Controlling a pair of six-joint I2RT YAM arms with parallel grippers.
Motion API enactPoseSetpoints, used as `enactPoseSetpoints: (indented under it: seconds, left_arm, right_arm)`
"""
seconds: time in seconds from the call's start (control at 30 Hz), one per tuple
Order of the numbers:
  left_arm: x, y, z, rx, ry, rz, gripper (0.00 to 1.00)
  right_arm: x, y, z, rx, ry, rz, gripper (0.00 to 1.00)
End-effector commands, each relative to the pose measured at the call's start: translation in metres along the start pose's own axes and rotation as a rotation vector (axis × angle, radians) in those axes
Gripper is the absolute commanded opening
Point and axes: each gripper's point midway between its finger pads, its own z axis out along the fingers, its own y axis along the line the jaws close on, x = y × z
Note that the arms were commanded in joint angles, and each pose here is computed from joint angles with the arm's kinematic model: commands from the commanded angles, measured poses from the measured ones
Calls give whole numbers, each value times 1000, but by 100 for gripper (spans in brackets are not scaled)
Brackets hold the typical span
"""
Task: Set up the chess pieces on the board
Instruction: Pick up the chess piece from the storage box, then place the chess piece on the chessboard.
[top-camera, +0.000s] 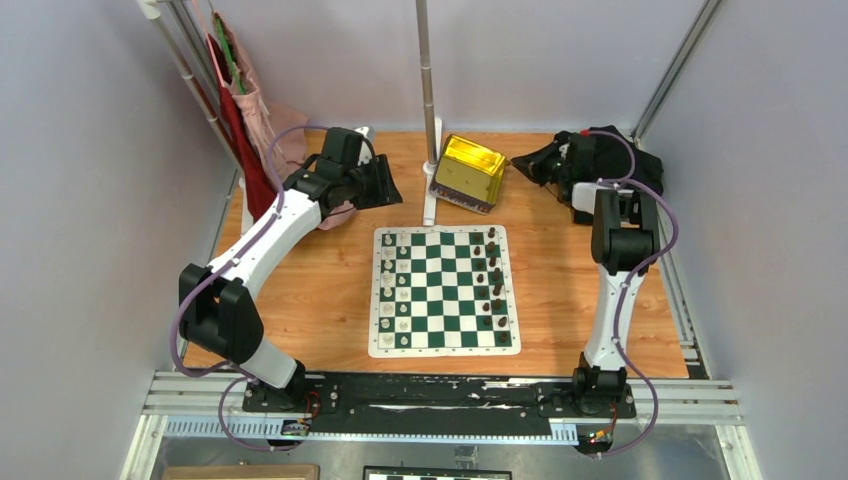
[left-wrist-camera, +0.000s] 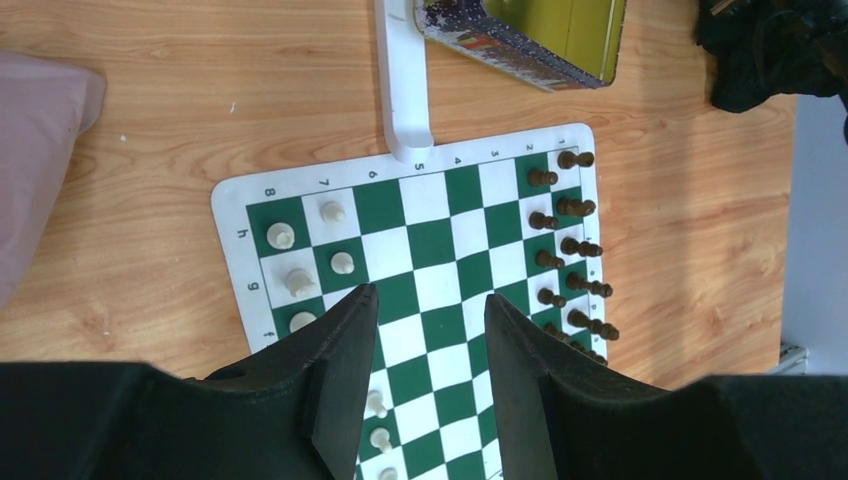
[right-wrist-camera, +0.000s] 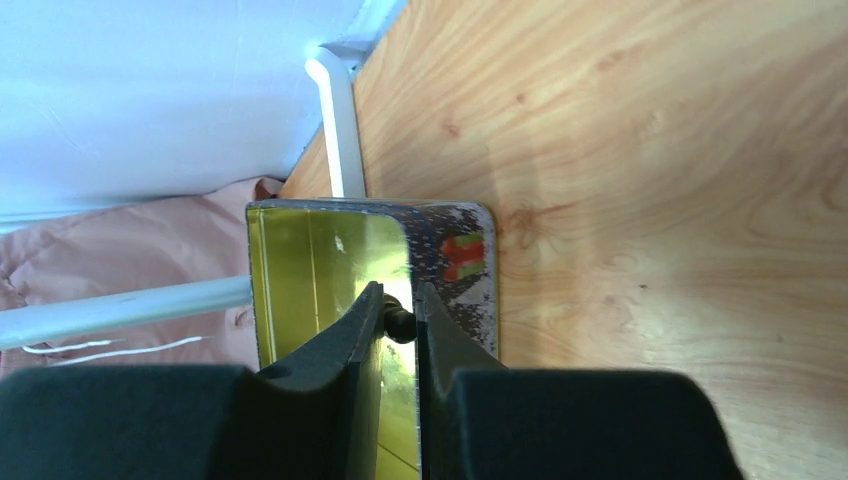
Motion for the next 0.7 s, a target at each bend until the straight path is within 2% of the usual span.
enactPoseSetpoints:
  seconds: [0.0, 0.33, 0.47, 0.67]
  left_arm:
    - [-12, -8, -5, 13, -28, 29, 49]
    - [-16, -12, -8, 24, -35, 31, 49]
    - [-9, -12, -9, 26, -23, 29, 49]
    - [2, -9, -17, 32, -33, 20, 49]
  right_arm:
    - [-11, 38, -11, -4, -6, -164, 0]
    - [-23, 54, -43, 138, 20, -421, 0]
    - [9, 65, -67, 218, 95, -582, 0]
    - [48, 82, -128, 311, 110, -807, 0]
